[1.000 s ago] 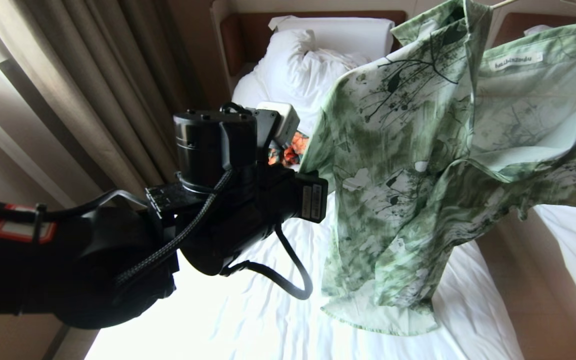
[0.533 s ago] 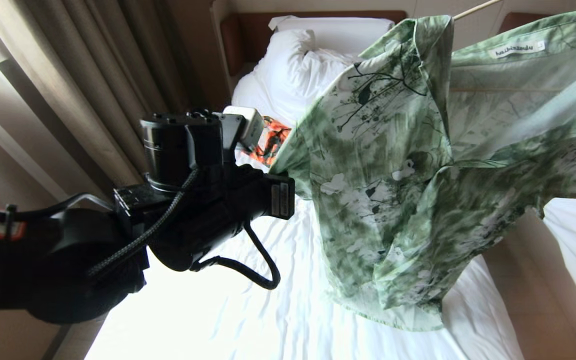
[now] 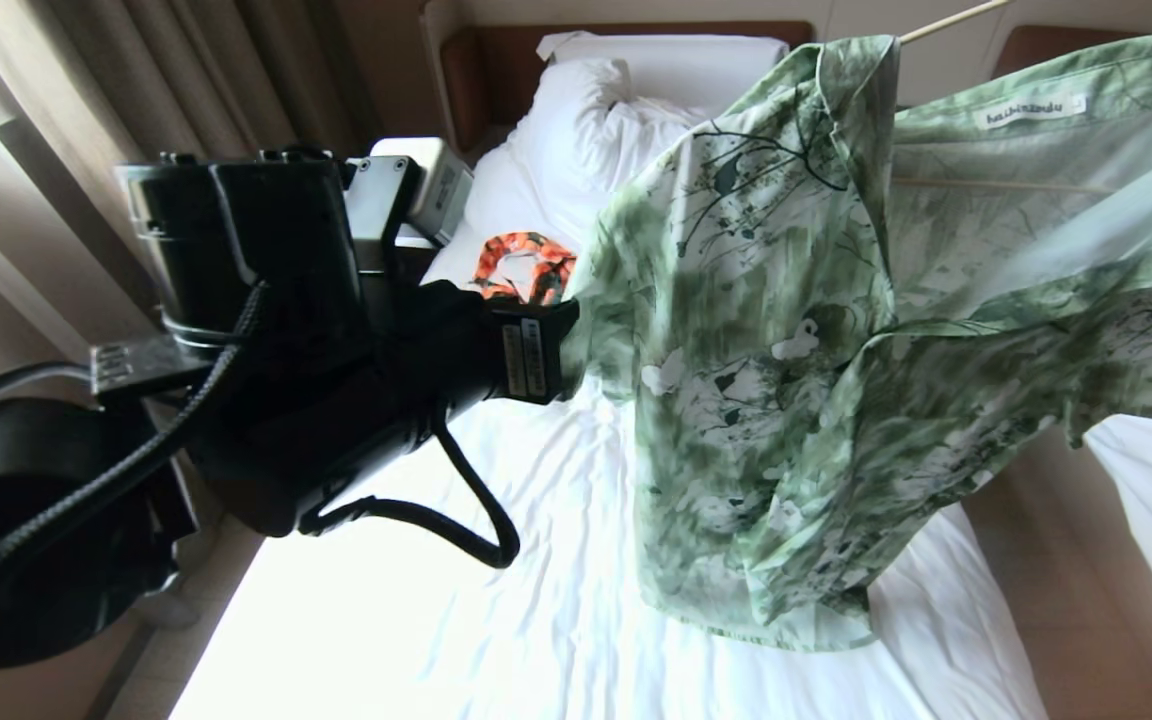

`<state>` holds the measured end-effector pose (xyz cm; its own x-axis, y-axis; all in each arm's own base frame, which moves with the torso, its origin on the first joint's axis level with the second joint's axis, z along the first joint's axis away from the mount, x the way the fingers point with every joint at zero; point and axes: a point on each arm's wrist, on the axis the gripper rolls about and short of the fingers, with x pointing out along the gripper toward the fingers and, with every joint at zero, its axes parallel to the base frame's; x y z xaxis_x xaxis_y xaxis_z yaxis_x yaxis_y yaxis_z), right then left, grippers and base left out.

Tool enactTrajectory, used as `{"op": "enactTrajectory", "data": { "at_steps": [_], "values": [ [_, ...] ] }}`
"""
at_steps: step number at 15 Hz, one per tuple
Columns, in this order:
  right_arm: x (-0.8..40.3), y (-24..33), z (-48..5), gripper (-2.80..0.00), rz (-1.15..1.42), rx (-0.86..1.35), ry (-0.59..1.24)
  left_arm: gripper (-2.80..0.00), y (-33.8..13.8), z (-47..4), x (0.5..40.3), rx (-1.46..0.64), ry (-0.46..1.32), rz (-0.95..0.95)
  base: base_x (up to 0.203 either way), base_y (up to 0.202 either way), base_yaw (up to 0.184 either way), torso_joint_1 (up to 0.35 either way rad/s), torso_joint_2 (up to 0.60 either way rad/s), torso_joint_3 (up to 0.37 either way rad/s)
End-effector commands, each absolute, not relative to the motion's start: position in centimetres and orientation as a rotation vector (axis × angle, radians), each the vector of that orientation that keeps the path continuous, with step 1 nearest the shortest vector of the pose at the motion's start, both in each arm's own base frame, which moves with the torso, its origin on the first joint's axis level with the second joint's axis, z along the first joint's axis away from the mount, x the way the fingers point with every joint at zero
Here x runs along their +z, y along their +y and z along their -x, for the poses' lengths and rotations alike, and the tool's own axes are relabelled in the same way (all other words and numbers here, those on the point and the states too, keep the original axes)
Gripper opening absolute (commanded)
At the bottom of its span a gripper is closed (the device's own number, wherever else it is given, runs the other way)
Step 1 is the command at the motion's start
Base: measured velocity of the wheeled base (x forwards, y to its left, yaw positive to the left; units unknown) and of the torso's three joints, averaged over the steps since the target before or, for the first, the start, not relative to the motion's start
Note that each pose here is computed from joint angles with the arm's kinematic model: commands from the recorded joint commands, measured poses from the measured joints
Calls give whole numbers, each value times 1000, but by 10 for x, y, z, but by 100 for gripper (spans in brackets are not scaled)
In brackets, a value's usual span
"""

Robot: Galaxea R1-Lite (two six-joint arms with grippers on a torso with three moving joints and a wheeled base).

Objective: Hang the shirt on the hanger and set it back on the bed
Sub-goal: Take the clothes hanger out of the clothes

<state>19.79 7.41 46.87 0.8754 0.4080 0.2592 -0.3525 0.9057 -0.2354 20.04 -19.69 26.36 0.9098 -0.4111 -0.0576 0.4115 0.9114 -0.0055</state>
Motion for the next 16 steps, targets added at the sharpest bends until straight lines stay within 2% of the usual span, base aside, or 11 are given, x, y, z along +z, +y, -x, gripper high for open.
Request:
{"op": "enactTrajectory", "data": {
  "at_steps": [1, 4, 5, 11, 16],
  "values": [
    [467, 75, -201, -280, 186, 400, -305, 0, -172, -178, 270, -421, 28, 15, 0, 0, 0, 0, 0, 0],
    [470, 75, -200, -280, 184, 398, -320, 0, -129, -155, 270, -358, -5, 40, 0, 0, 0, 0, 0, 0],
    [471, 74, -197, -280, 182, 397, -332, -280, -115, -146, 269, -331, -19, 49, 0, 0, 0, 0, 0, 0],
    [489, 72, -190, -280, 157, 374, -509, -280, -51, -97, 231, -176, -31, 80, 0, 0, 0, 0, 0, 0],
    [498, 70, -184, -280, 184, 348, -608, -280, -27, -78, 209, -64, -38, 98, 0, 0, 0, 0, 0, 0]
  ]
}}
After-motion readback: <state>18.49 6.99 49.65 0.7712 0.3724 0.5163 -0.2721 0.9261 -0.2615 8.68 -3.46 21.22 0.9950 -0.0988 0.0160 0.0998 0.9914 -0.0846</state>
